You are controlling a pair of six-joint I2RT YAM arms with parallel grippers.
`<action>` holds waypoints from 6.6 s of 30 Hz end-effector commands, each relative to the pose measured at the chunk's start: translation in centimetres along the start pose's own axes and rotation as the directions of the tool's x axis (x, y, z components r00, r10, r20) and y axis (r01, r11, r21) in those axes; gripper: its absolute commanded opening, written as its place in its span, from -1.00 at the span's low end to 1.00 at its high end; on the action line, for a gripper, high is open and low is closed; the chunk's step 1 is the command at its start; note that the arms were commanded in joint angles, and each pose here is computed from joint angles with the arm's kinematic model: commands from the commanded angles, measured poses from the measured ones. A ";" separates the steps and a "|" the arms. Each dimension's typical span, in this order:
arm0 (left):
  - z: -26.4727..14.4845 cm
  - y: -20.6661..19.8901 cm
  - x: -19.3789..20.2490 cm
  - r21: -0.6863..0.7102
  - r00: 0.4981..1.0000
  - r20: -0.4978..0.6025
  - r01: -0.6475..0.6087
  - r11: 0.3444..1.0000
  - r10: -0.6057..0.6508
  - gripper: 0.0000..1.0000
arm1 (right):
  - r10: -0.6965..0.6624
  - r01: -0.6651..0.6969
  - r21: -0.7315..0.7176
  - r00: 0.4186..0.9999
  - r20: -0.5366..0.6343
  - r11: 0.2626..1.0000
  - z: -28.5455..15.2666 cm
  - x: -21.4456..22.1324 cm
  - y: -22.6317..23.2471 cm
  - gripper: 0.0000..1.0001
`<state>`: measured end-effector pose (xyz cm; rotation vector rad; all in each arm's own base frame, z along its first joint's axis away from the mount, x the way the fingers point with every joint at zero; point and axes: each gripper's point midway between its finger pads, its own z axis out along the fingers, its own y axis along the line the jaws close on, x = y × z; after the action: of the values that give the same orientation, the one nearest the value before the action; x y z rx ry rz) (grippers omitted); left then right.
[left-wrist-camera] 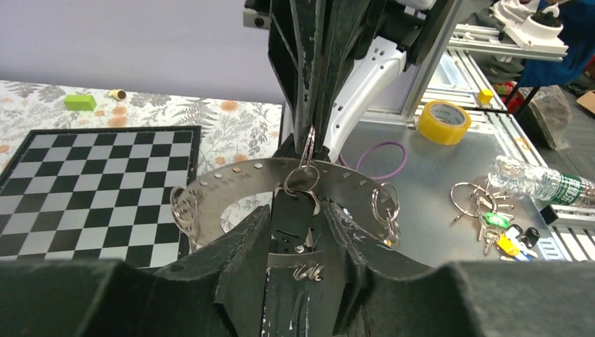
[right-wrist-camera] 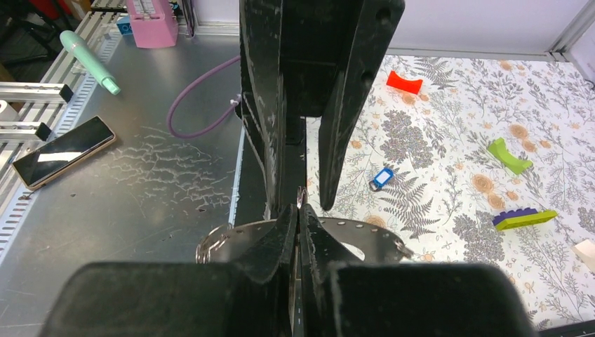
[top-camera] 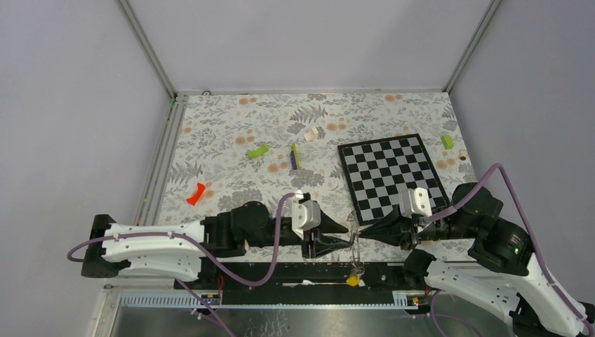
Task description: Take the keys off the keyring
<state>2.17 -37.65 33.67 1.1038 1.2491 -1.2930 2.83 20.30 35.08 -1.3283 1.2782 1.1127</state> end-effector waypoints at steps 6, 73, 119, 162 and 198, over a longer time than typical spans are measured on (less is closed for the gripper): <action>1.5 -1.5 -1.8 0.069 0.997 0.082 0.000 0.998 -0.006 -0.27 | -0.039 0.040 -0.013 0.997 0.073 0.999 0.0 -1.7 0.3 -1.00; -2.4 2.4 -2.8 -0.092 0.937 -0.281 -0.243 0.966 0.209 -1.00 | -0.014 0.012 0.026 0.996 0.093 1.000 1.1 0.2 -0.8 -0.27; -7.7 8.8 -2.6 -0.581 0.944 -0.310 -0.094 0.808 -0.113 -1.00 | 0.699 -0.347 0.874 0.715 0.012 0.340 -2.0 9.9 -13.2 0.99; -4.4 16.2 -0.2 -0.774 0.636 -0.165 0.390 0.499 -0.753 -1.00 | -0.062 -0.091 0.476 0.953 0.297 0.875 5.2 2.0 -12.8 0.10; -3.5 16.0 -0.8 -0.761 0.613 -0.122 0.447 0.470 -0.781 -1.00 | 0.004 -0.085 0.455 0.984 0.176 0.886 8.3 7.2 -13.7 -0.02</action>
<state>17.91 -32.94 29.34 0.3887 2.5407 -0.7827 16.85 27.04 25.67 -0.8419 1.4127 0.8434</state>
